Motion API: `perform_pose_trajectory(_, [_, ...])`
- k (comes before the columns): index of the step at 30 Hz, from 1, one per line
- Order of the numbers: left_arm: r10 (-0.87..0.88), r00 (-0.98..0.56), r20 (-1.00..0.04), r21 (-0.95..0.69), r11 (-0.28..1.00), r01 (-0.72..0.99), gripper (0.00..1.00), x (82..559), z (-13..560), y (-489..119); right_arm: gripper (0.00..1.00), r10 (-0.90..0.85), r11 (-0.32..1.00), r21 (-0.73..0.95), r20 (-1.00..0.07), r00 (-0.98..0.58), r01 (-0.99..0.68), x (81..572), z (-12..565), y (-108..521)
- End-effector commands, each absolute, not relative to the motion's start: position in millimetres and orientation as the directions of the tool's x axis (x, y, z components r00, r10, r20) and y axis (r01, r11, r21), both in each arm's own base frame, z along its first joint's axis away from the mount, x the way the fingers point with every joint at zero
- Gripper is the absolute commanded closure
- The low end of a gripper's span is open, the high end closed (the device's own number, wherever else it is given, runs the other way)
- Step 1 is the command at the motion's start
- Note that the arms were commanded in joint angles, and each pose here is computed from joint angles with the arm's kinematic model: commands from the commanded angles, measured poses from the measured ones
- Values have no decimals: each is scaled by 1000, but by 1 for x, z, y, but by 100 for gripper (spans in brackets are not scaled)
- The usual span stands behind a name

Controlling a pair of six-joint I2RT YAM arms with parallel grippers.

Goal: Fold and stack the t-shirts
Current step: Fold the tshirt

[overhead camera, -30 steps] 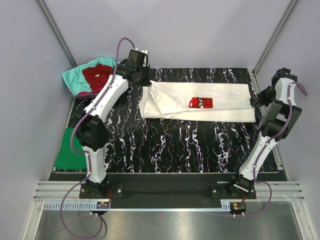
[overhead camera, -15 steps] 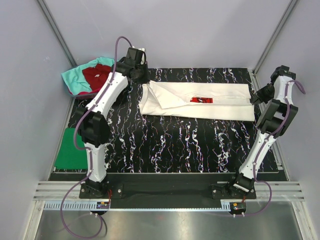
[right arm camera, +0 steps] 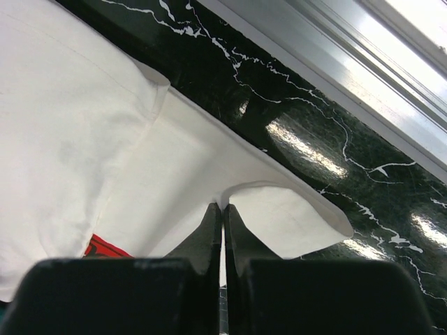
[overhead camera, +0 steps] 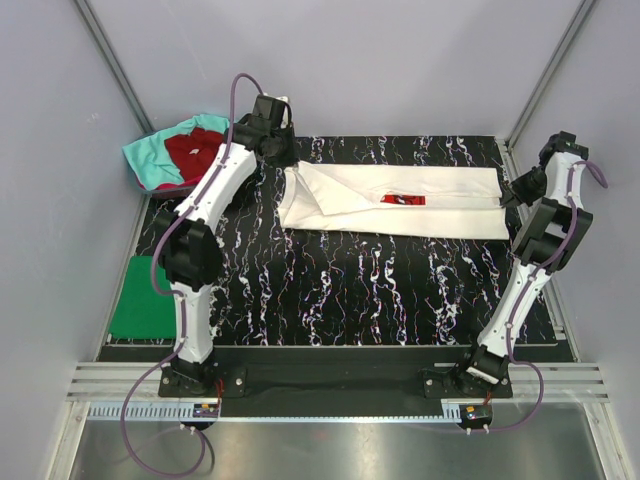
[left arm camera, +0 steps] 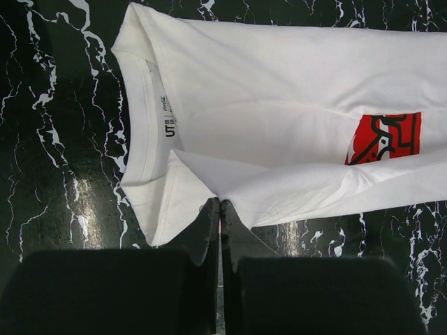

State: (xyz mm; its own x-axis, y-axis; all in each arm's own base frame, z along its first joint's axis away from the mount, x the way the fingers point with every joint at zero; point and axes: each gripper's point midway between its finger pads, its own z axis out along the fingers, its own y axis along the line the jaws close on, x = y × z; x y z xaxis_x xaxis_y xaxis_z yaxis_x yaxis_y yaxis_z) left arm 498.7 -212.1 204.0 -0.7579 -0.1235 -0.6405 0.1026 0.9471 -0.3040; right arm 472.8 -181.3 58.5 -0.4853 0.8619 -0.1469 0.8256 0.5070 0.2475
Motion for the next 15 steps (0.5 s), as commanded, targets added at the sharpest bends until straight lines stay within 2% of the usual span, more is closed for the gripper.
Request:
perform_pose_trajectory(1, [-158,-703,-693,-328,938,112,100,515,228,-211,100,870,492,288,-184,-457,821,489,62,-193])
perform_pose_trajectory(15, [-184,-705,-685,-347,933,92,100,528,218,-206,100,874,486,299,-188,-448,821,499,52,-198])
